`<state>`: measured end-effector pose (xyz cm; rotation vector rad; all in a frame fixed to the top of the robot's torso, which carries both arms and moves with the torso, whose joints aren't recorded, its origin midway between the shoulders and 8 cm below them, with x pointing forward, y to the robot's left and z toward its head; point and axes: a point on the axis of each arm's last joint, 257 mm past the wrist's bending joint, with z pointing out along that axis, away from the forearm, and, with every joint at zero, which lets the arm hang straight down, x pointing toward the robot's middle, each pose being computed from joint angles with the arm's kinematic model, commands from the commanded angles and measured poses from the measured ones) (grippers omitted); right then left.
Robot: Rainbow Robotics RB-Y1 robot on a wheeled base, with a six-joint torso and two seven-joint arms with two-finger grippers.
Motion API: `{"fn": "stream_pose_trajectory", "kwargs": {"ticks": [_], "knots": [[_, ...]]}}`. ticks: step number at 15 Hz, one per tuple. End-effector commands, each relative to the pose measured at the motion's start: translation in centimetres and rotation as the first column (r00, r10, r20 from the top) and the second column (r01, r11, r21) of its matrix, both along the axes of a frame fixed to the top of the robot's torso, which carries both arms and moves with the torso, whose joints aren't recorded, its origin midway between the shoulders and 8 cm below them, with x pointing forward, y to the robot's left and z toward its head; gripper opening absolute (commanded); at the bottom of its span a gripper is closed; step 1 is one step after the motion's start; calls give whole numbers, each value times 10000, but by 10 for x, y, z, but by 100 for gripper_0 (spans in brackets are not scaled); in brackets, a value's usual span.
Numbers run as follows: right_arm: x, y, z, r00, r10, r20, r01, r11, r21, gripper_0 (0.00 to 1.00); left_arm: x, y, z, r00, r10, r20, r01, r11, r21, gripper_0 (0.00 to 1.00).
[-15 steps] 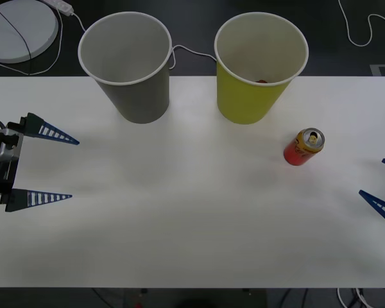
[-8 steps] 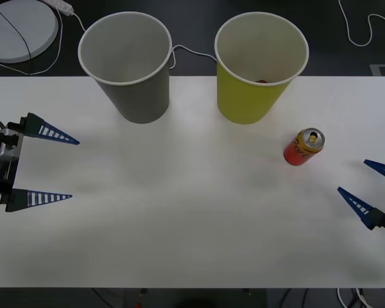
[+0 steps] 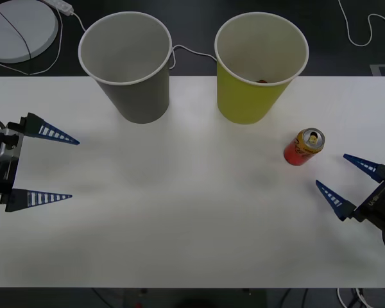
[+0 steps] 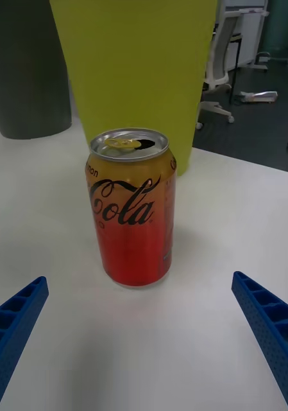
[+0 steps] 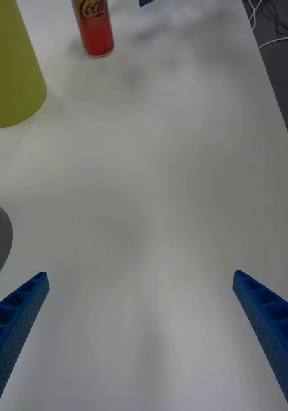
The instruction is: Put the can into the green bin and the plastic bottle into the gray bin
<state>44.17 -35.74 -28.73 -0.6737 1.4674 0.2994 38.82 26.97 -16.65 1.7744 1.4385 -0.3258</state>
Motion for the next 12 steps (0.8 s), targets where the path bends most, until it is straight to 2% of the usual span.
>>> {"fn": "stream_pose_trajectory", "kwargs": {"ticks": [1,12], "knots": [[16,17,-4,9999,-141,77,141,9999,24,100,0,0,0,10000,0,0,0,10000,0,100],[62,58,-4,9980,-508,373,515,9985,-188,100,0,0,0,10000,0,0,0,10000,0,100]]}}
